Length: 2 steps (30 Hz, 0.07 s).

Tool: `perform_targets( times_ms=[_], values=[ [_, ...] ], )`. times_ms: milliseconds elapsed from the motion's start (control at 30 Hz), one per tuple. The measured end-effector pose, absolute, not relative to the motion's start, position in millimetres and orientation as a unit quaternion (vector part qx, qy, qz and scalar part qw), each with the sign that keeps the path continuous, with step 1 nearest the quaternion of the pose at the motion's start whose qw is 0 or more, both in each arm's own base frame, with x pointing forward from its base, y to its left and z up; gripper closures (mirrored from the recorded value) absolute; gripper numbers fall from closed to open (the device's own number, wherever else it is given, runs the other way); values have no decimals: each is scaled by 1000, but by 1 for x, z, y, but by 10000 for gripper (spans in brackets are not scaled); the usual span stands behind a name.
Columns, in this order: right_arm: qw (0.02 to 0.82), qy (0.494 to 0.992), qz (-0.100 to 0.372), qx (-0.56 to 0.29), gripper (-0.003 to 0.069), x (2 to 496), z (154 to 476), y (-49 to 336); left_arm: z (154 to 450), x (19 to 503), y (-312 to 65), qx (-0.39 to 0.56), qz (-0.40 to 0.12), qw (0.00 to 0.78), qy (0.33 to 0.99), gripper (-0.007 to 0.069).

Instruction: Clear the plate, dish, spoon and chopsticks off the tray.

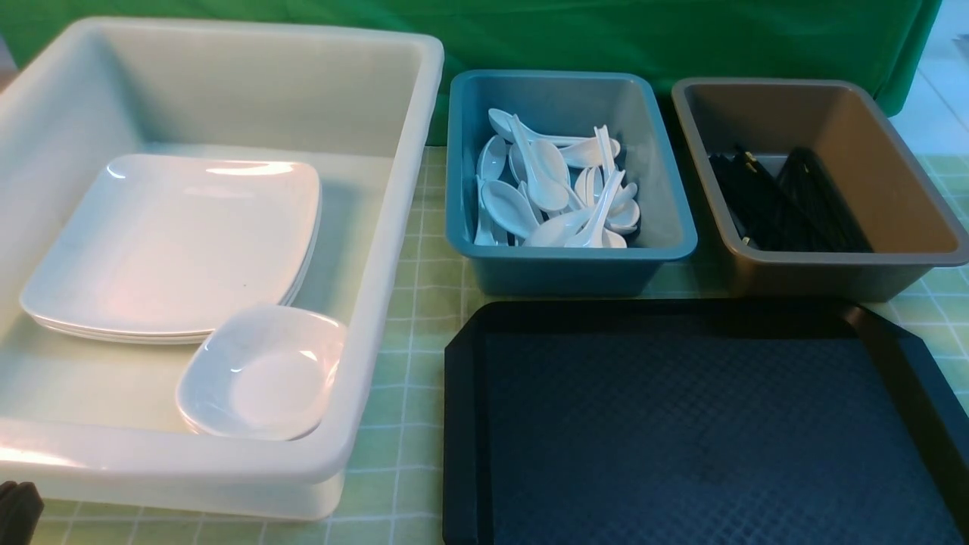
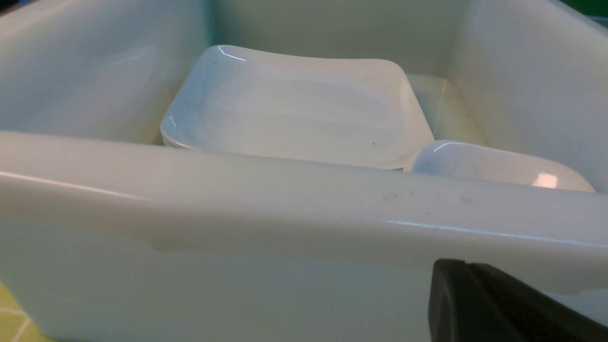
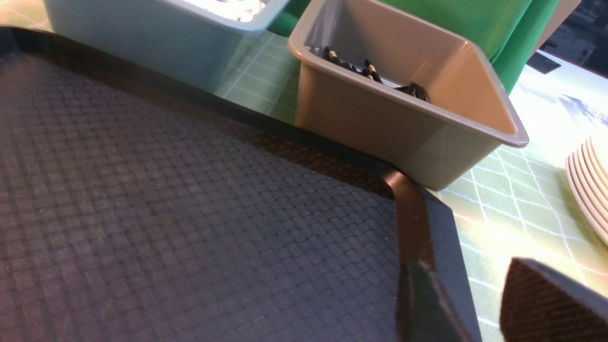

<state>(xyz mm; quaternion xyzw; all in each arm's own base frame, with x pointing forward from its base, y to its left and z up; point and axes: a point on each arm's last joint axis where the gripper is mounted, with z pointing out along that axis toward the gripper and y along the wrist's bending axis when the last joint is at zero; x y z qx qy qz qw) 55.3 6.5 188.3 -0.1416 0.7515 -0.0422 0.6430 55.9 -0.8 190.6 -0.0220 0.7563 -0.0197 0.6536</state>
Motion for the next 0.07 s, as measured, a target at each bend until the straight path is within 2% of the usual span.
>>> perform_targets(
  times_ms=[67],
  values=[
    [643, 751, -42, -142, 419, 55, 188, 7, 191, 56, -1, -22, -20, 654, 756, 627]
  ],
)
